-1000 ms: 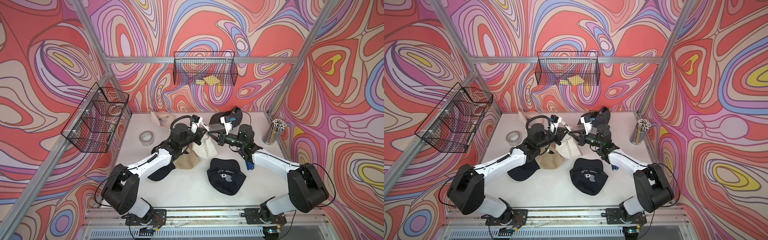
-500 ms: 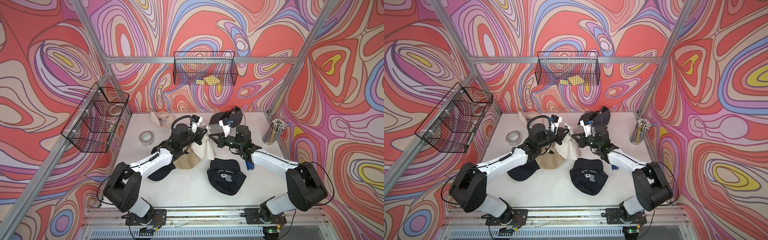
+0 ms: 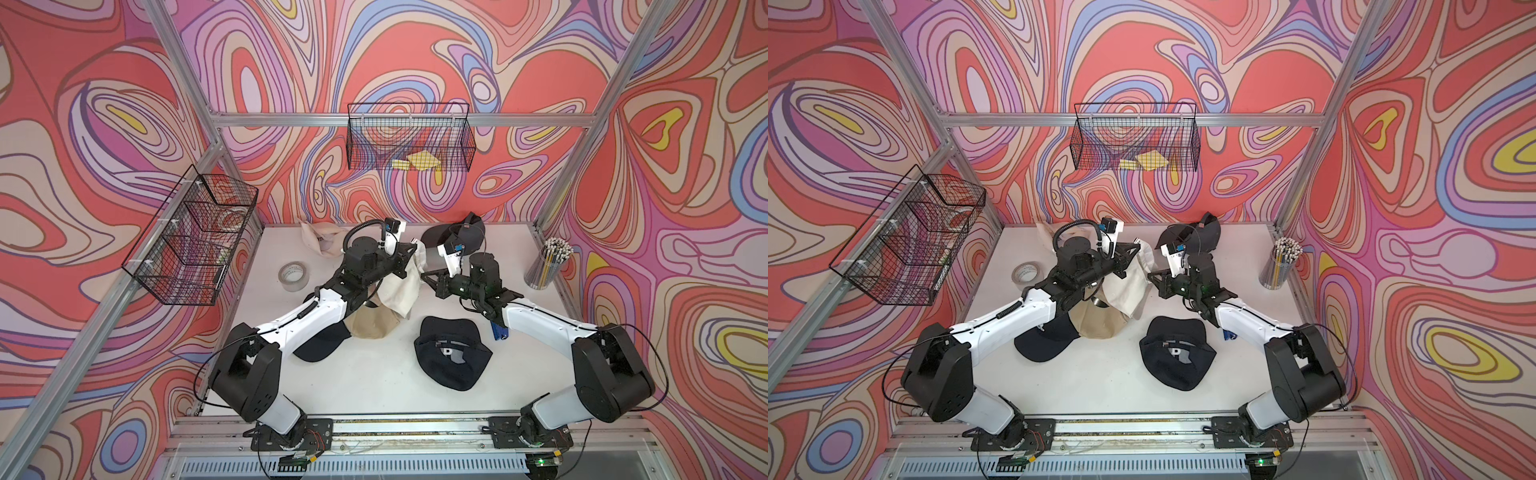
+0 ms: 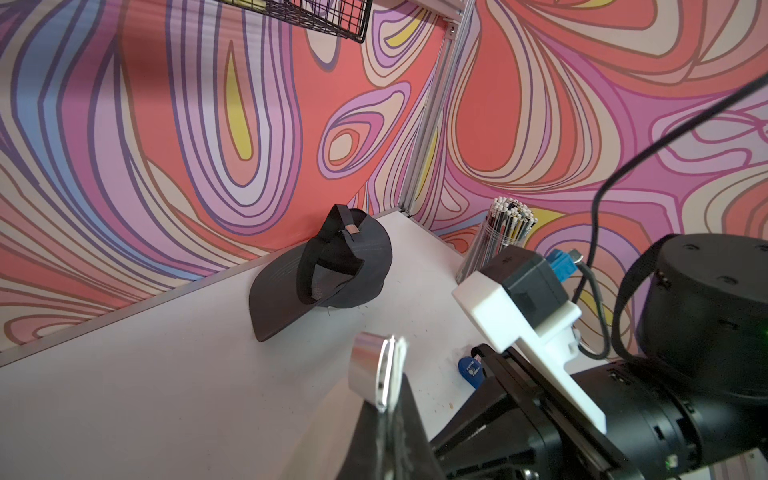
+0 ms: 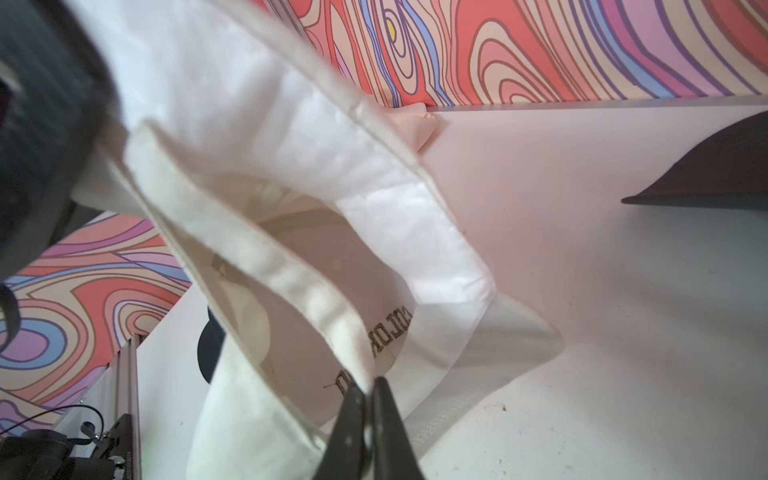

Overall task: Open the adjustable buckle of the baseball cap
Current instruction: Pull the adjustable strap on the baseball cap.

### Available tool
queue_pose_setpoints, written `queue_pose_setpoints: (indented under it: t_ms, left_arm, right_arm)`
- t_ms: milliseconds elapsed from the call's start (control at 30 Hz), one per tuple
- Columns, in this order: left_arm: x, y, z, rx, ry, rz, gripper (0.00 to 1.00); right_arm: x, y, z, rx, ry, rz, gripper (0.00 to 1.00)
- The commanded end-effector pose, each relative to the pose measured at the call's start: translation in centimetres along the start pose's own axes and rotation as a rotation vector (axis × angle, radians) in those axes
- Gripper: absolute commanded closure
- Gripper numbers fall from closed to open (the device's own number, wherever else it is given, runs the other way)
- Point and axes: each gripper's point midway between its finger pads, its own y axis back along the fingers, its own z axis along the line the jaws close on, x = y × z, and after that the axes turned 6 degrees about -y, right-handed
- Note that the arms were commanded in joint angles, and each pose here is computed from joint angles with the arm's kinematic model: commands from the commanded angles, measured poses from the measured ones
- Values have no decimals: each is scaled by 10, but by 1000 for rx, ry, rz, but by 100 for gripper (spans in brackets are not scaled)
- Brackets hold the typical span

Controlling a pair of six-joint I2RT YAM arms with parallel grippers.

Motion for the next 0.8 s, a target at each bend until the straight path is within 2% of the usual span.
queue_pose_setpoints:
  t_ms: [0,67,333,567,767]
  left_arm:
    - [-12,-1,9,-24,0,-35,100]
    - [-10,2,17,-40,7,-25,100]
    - [-8,27,66,-106,49,-4,100]
    - [-3,39,115,-131,73,-28,100]
    - [0,51,155,-225,73,-22,100]
  right_arm:
    - [-5,9,6,4,42,-36,29]
    - [-8,13,6,18,64,-49,2]
    - [-19,24,-1,77,58,-116,2]
    - [-18,20,-12,105,24,-103,2]
    - [-34,35,-36,168,-48,-155,2]
